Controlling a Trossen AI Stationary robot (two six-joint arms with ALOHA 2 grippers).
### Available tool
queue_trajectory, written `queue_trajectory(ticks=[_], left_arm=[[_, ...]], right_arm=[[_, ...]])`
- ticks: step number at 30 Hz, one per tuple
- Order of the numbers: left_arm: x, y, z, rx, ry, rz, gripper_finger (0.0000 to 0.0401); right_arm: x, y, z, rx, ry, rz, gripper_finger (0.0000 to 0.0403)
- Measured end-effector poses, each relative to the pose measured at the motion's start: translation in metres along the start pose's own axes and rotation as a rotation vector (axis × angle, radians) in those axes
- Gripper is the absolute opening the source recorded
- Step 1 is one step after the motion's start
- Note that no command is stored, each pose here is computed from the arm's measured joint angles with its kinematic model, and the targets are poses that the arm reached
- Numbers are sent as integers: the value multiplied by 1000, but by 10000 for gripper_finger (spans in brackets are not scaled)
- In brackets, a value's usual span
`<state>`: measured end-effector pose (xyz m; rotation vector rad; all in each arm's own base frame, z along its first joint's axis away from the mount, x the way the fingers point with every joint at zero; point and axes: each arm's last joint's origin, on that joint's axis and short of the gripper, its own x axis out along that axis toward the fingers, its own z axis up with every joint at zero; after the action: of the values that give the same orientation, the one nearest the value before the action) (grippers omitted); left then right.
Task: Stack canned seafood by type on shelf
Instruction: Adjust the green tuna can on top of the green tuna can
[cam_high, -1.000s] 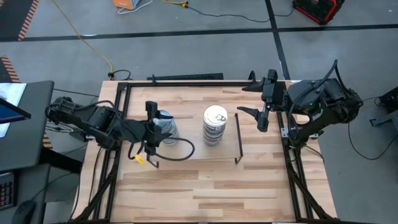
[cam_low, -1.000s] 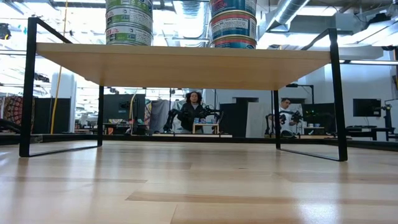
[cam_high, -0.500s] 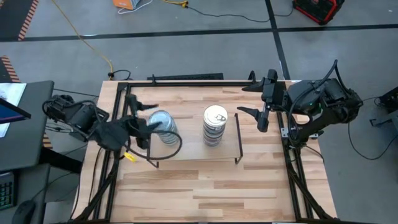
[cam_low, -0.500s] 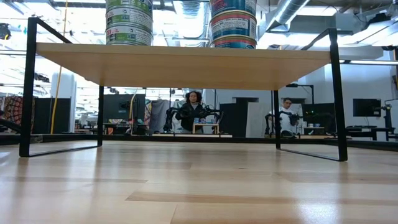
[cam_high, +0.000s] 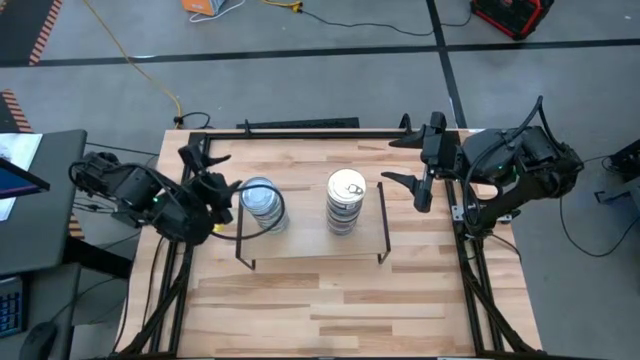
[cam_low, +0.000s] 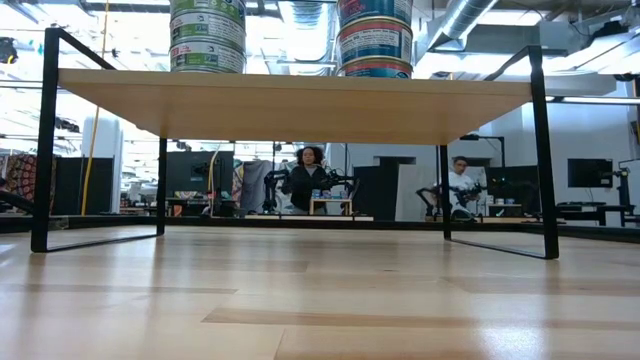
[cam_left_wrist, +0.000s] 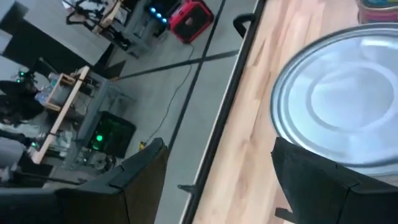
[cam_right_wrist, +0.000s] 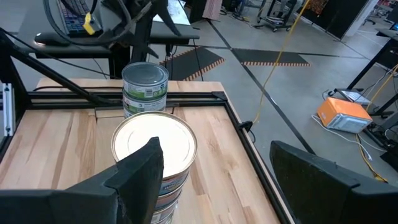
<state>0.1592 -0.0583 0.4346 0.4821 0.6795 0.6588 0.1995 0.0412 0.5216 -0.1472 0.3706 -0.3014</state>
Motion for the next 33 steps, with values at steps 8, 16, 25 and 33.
queue_trajectory(ticks=[8,16,25,33], left_arm=[[10,0,-3,-63,38,38,279],[16,1,-3,-111,86,18,279],[19,1,-4,-192,146,-57,279],[19,0,-4,-219,159,-82,279]], right_arm=[[-2,3,0,-5,-3,16,324],[-3,5,0,-9,-5,25,324],[-3,5,0,-8,-5,25,324],[-3,5,0,-8,-5,25,324]])
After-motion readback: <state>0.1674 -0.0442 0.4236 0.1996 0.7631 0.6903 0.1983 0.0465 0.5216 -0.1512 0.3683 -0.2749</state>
